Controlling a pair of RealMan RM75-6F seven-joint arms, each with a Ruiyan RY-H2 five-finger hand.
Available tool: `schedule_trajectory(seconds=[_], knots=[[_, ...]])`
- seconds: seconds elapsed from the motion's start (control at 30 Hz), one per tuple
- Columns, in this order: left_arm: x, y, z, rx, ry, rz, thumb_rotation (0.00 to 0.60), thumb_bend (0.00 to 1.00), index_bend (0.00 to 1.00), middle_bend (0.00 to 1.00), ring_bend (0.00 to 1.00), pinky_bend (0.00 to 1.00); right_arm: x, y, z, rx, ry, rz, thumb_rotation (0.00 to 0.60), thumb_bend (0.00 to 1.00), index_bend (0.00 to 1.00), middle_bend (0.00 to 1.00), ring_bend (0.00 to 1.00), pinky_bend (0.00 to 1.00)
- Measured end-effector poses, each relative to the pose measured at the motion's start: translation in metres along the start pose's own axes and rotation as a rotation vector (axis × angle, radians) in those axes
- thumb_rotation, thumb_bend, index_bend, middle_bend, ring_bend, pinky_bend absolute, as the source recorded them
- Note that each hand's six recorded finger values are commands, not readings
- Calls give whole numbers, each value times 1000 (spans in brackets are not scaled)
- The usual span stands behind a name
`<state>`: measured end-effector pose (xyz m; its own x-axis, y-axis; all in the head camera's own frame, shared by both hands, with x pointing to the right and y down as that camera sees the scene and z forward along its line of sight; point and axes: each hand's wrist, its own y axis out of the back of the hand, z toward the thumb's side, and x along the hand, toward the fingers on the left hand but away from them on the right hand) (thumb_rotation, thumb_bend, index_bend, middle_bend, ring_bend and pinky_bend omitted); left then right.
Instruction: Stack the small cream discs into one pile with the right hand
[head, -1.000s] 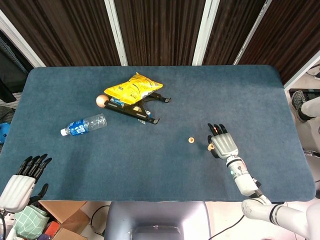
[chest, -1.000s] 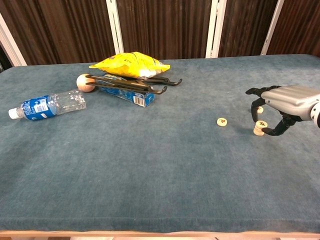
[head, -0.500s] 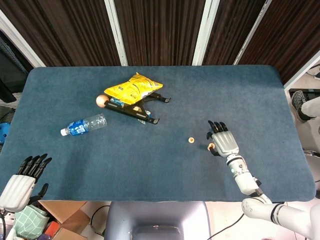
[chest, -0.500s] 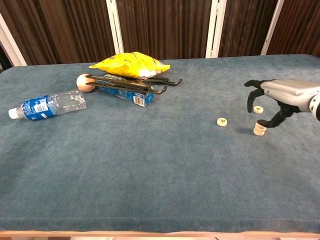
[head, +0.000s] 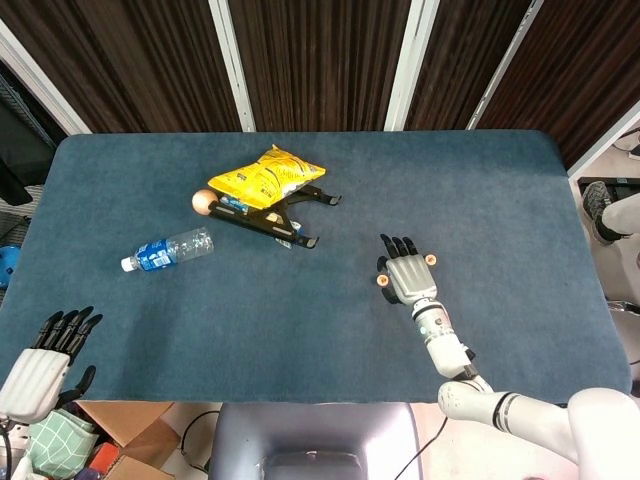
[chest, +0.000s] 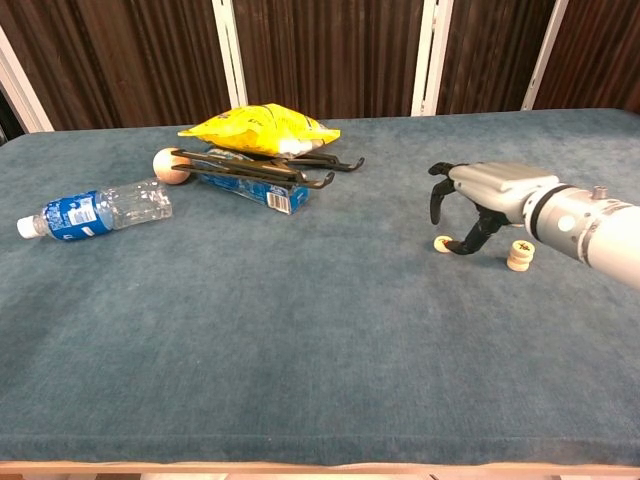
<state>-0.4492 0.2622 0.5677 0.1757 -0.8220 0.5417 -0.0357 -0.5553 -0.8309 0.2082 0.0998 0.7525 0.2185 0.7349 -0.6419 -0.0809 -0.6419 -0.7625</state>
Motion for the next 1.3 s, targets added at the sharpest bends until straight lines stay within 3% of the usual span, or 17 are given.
schedule_trajectory(seconds=[0.77,1.3], knots=[[1,0,-1,-1,6,-2,600,472,0,0,0,37,-17,-17,1,62,-24,38,600,437,581,58,0,0],[1,1,-2,-1,6,2,600,473,0,0,0,37,-12,-6,-2,52,-19,13,600,438,668,79,0,0]])
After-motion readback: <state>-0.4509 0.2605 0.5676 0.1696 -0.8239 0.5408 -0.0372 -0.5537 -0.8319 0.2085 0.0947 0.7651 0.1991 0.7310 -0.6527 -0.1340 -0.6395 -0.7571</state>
